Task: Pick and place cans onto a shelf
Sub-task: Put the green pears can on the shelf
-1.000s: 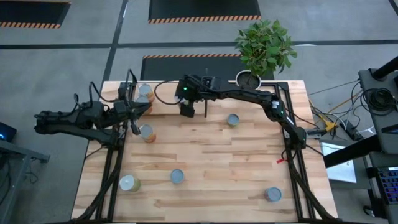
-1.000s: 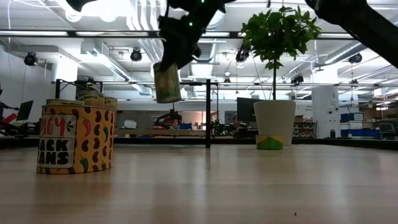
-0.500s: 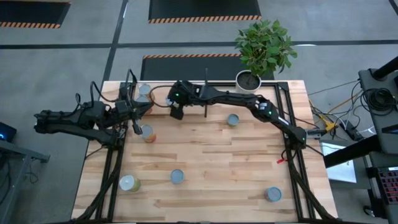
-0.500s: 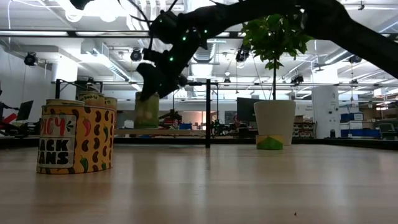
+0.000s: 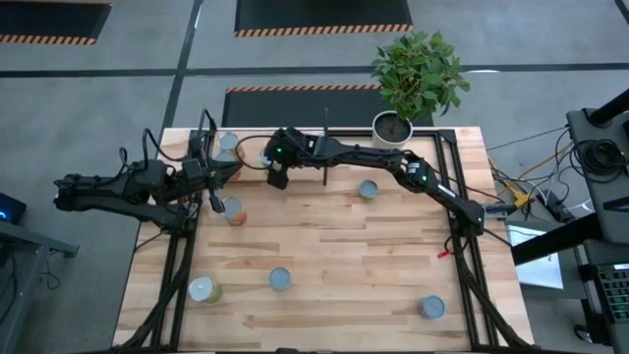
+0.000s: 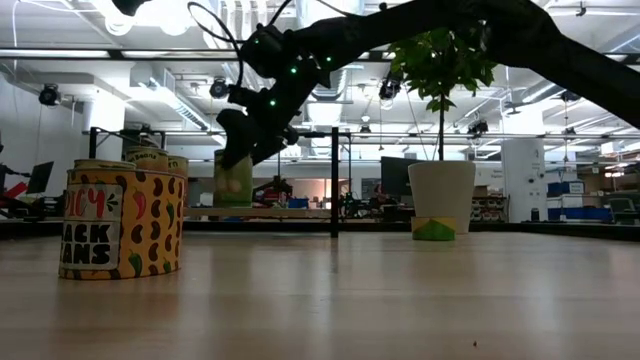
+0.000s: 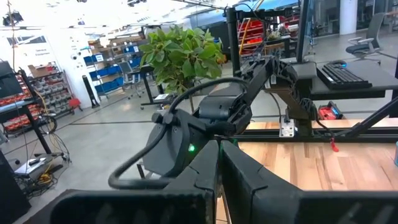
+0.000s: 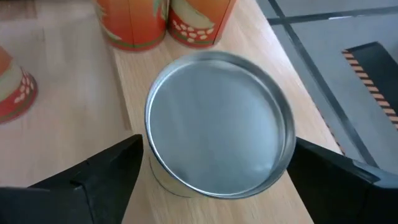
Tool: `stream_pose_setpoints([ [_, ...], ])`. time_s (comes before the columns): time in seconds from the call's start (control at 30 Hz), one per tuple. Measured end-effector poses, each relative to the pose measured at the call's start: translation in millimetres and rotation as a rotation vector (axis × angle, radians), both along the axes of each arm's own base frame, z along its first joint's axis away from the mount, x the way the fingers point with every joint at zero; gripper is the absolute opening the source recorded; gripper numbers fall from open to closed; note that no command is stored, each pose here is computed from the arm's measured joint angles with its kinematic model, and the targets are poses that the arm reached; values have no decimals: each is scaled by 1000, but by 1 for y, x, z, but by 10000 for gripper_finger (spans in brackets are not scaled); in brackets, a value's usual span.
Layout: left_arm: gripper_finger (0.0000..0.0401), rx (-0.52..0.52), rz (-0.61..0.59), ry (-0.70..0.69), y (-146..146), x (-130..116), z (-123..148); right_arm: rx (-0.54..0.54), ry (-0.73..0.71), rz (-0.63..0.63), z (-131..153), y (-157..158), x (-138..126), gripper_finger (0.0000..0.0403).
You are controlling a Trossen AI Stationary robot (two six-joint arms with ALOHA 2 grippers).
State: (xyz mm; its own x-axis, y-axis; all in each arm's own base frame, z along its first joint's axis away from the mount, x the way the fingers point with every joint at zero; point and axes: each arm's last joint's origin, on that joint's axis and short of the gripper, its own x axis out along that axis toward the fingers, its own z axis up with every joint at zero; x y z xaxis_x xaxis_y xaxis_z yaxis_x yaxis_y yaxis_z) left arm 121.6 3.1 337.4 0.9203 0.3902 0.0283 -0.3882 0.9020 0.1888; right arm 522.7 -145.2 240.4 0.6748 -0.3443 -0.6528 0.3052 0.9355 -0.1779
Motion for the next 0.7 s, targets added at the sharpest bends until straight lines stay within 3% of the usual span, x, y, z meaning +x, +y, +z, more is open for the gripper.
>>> stream_pose_setpoints([
  [0.23, 0, 0, 0, 1, 0, 0, 0, -28, -24, 19, 23, 1, -3, 369],
  [0.37, 0, -7, 0, 8, 0, 2, -1, -34, -33, 30, 58, 10, -19, 369],
  [0.53, 0, -26, 0, 37, -1, 11, -5, -33, 2, 70, 98, 35, -44, 368],
  [0.7, 0, -36, 3, 97, -2, 26, -9, -39, 20, 160, 112, 78, -55, 367],
])
